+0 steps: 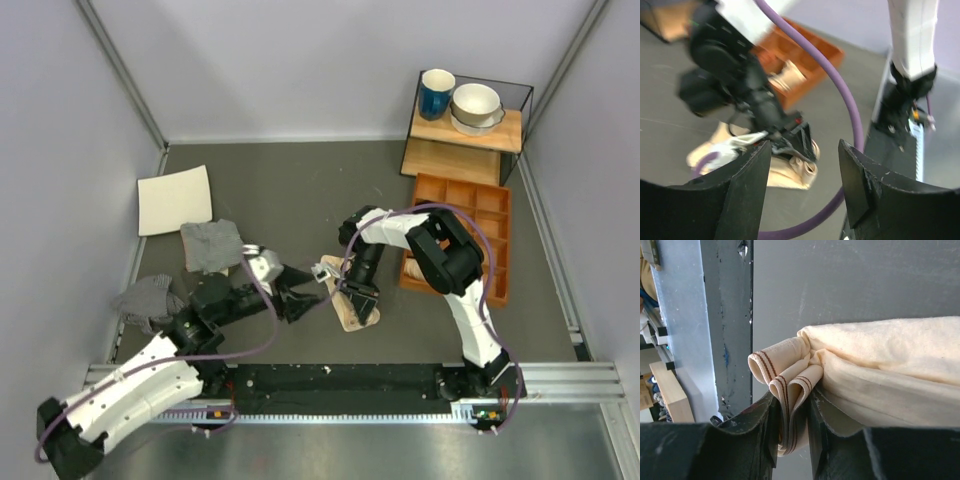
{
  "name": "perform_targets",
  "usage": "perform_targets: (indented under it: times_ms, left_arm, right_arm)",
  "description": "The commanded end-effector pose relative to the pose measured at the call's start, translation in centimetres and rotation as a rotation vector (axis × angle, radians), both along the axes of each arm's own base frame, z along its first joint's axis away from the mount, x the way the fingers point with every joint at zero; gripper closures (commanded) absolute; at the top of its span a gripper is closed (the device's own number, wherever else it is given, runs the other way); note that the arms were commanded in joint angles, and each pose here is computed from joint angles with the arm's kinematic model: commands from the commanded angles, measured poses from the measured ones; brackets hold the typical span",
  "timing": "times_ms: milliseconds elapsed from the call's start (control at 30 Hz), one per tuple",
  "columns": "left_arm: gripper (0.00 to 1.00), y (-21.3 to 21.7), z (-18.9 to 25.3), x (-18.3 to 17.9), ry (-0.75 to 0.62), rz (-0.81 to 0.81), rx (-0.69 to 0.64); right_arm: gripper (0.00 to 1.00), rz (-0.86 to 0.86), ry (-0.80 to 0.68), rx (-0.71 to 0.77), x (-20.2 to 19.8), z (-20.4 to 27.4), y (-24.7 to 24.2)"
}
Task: Roll the underwear
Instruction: Roll the underwear to the center of the board.
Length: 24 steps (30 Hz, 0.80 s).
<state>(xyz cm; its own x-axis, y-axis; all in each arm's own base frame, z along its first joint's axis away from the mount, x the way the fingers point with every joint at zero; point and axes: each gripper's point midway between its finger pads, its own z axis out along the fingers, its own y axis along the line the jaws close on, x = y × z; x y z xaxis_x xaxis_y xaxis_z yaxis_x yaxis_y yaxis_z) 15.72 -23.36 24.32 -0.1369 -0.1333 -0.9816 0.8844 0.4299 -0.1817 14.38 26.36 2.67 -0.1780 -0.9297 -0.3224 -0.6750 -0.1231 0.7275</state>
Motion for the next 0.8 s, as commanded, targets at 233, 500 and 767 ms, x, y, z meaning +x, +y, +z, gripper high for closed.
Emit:
perform_targets:
  times_ms: [233, 500, 767]
  left_arm:
    - [0.35, -6.3, -7.8, -3.0, -0.010, -0.148, 0.388]
    - [0.06, 2.4, -0.3, 2.8, 0.058, 0.432, 0.160]
    - [0.01, 6.7, 3.4, 0.9, 0.154, 0.473, -0.036]
  right_arm:
    - [0.72, -0.008, -0.003, 0.057, 0.7, 0.5, 0.7]
    - [0.71, -0.004, -0.009, 0.057, 0.7, 0.5, 0.7]
    - [0.71, -0.008, -0.011, 0.054, 0.8, 0.5, 0.7]
